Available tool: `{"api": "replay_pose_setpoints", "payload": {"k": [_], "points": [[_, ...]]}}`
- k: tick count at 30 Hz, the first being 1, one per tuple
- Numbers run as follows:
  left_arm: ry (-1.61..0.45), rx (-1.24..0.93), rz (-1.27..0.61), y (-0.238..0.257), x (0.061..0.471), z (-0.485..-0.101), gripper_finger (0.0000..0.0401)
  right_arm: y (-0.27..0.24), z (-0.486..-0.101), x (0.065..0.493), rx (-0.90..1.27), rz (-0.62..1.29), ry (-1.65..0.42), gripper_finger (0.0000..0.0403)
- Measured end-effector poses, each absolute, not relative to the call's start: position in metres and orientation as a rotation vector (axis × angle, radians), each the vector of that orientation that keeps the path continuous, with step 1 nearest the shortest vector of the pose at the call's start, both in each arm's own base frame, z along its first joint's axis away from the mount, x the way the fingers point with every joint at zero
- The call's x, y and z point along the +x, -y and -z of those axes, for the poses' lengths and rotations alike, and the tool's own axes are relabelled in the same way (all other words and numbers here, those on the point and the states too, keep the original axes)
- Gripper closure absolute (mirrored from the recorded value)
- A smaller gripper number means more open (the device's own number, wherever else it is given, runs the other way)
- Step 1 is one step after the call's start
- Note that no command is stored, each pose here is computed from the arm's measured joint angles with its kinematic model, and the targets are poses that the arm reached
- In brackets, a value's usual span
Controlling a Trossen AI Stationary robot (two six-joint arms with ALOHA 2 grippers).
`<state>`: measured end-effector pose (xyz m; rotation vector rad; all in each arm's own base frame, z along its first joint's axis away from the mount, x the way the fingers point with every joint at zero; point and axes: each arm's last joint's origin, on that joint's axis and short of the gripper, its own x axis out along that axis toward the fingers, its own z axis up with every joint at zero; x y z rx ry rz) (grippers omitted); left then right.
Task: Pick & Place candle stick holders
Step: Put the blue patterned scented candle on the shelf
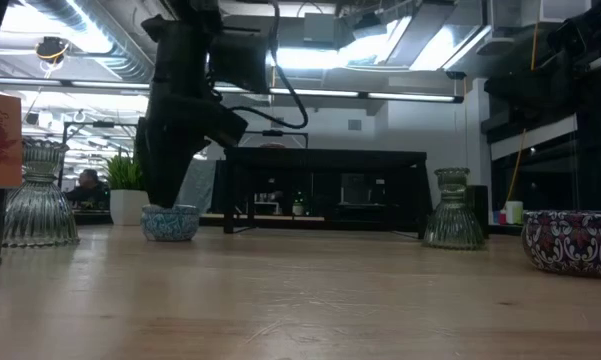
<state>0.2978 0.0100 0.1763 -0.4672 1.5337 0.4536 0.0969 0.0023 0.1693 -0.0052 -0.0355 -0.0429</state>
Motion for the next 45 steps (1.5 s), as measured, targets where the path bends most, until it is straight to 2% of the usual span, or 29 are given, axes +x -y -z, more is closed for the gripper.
{"api": "replay_pose_setpoints", "payload": {"k": [21,32,36,45], "points": [[-1.488,-0.466,-0.511,-0.02,0.299,-0.174,0.0001,-0.002,-0.169,0.097,-0.005,0.043,0.036,0.0402],[-1.514,-0.503,-0.475,-0.018,0.303,-0.16,0.0001,-0.002,-0.169,0.097,-0.005,0.042,0.035,0.0402],[-1.467,-0.506,-0.484,-0.019,0.307,-0.161,0.0001,-0.002,-0.169,0.097,-0.005,0.042,0.036,0.0402],[-1.496,-0.494,-0.484,-0.019,0.304,-0.16,0.0001,-0.002,-0.169,0.097,-0.005,0.043,0.036,0.0402]]}}
